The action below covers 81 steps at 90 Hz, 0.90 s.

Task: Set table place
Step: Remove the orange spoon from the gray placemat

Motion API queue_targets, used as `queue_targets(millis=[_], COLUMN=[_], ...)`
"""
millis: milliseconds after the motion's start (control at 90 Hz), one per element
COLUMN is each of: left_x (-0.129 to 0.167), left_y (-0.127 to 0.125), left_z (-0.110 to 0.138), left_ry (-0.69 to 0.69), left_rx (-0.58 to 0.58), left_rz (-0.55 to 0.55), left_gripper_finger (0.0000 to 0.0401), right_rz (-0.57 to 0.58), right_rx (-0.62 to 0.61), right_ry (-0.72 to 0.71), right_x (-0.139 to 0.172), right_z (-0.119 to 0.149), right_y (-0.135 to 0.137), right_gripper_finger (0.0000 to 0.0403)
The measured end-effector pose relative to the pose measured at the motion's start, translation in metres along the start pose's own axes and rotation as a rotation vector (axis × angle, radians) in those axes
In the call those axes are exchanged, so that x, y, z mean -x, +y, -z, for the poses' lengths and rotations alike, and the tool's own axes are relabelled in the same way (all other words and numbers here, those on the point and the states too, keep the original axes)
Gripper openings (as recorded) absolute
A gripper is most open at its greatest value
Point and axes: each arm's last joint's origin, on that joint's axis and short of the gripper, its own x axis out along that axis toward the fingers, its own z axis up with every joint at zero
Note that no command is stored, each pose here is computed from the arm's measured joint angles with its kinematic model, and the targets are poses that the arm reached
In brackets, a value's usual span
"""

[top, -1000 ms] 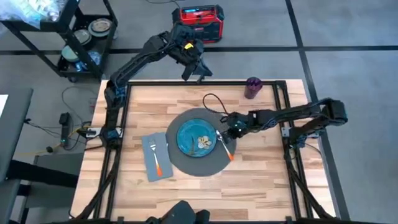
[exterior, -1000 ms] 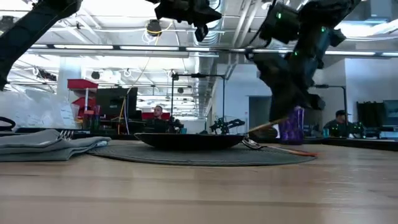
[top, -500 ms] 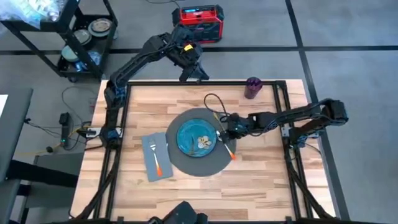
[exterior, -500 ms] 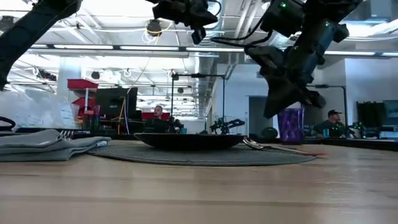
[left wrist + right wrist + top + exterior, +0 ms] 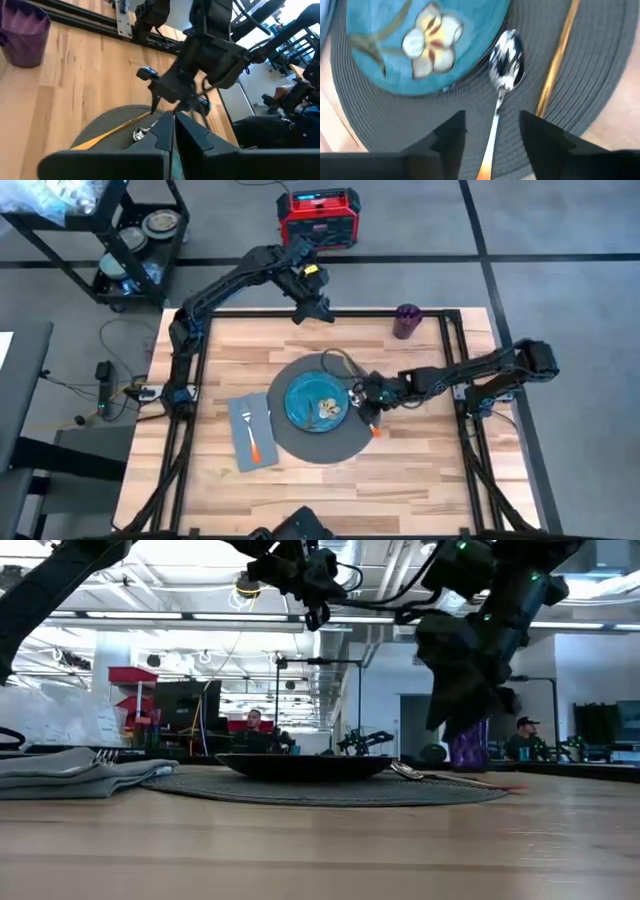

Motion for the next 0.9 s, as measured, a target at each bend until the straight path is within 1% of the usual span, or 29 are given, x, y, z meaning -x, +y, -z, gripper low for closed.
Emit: queue_targets(millis=[67, 144, 367, 500, 556, 611, 700, 733, 822, 900], left_x=[0.0, 0.0, 0.0, 0.0, 0.0, 0.0, 0.0, 0.0, 0.0, 0.0], left_y=[0.0, 0.0, 0.0, 0.0, 0.0, 0.0, 0.0, 0.0, 0.0, 0.0], left_z=[0.0, 0.0, 0.0, 0.0, 0.0, 0.0, 0.0, 0.0, 0.0, -0.001], left_ry=[0.0, -0.002, -0.002, -0.002, -0.002, -0.002, -0.003, -0.003, -0.003, -0.003], left_rx=[0.0, -0.003, 0.002, 0.003, 0.003, 0.003, 0.001, 0.001, 0.001, -0.004], left_rz=[0.0, 0.0, 0.002, 0.002, 0.002, 0.002, 0.001, 0.001, 0.001, 0.0], left_gripper_finger=[0.0, 0.0, 0.0, 0.0, 0.0, 0.0, 0.0, 0.0, 0.0, 0.0], right_rz=[0.025, 0.055, 0.029, 0.065, 0.096, 0.114, 0.113, 0.098, 0.052, 0.05], right_rx=[0.0, 0.007, 0.013, 0.004, -0.013, -0.021, -0.027, -0.03, -0.048, -0.066], right_ry=[0.011, 0.039, 0.079, 0.107, 0.128, 0.141, 0.153, 0.151, 0.131, 0.103], right_x=[-0.005, -0.014, -0.039, -0.048, -0.052, -0.054, -0.055, -0.052, -0.041, -0.024], right_z=[0.004, 0.008, 0.013, 0.017, 0.019, 0.021, 0.022, 0.021, 0.018, 0.016], right_y=[0.001, -0.001, 0.004, 0.002, -0.001, -0.002, -0.003, -0.002, 0.002, 0.001], right_gripper_finger=[0.0189, 0.018, 0.0144, 0.0128, 0.0116, 0.0095, 0.0033, 0.0017, 0.0006, 0.0001])
